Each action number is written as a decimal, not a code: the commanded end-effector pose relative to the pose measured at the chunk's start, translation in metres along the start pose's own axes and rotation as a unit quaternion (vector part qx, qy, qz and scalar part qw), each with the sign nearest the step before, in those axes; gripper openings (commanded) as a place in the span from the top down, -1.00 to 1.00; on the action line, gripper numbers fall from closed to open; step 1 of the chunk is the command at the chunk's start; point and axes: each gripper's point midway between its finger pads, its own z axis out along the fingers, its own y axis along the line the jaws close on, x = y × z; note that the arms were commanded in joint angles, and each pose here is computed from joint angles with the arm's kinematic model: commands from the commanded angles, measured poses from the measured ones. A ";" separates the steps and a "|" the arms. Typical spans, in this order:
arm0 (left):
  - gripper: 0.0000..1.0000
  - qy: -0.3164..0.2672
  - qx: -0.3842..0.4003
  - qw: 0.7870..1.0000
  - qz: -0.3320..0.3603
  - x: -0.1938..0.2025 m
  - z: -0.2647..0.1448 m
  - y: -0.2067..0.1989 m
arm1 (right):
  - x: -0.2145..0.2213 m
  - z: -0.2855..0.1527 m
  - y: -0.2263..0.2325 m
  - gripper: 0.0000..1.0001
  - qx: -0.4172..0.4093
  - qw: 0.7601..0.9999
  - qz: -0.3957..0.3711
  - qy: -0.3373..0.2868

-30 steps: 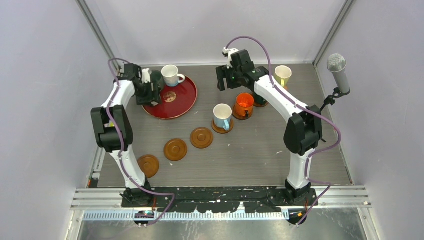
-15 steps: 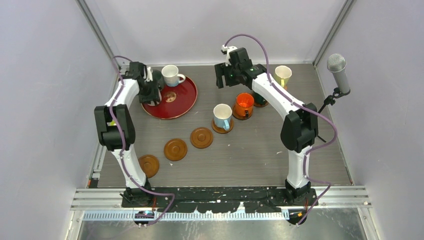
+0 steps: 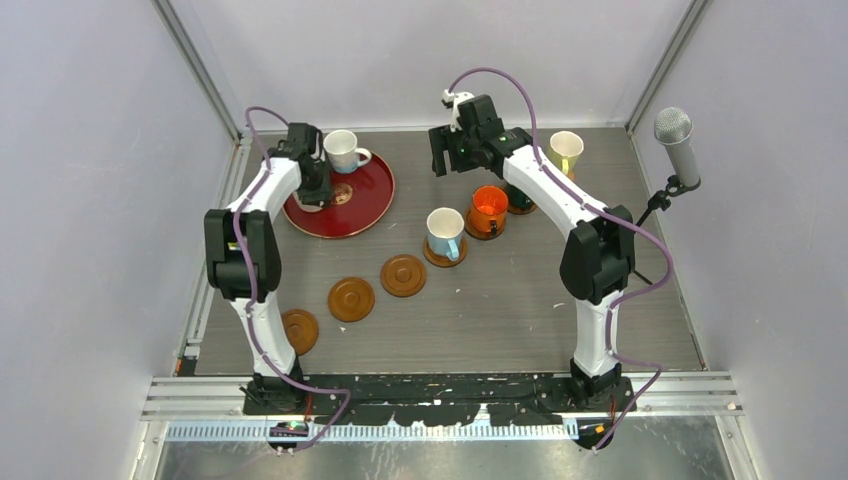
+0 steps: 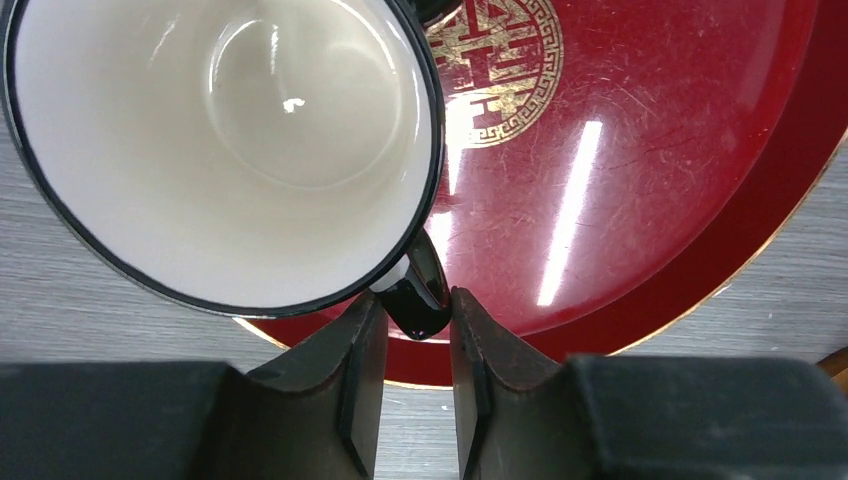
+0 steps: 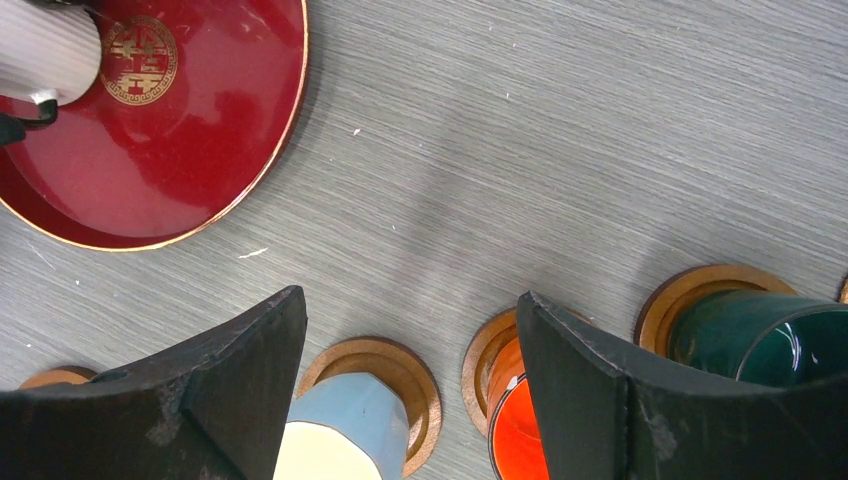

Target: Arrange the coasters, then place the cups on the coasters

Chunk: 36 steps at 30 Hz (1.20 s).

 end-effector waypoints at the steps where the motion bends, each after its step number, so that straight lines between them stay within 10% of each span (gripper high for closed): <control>1: 0.51 -0.032 0.018 0.999 -0.017 -0.011 -0.017 -0.024 | -0.023 -0.009 0.001 -0.62 0.001 1.000 -0.002 -0.030; 23: 0.69 0.021 0.097 0.992 -0.080 0.024 -0.043 -0.102 | -0.020 -0.007 0.013 -0.62 -0.037 0.999 -0.020 -0.022; 36: -0.59 -0.030 0.177 0.984 0.019 0.008 -0.107 -0.110 | -0.017 -0.012 0.038 -0.61 -0.087 0.996 -0.016 0.000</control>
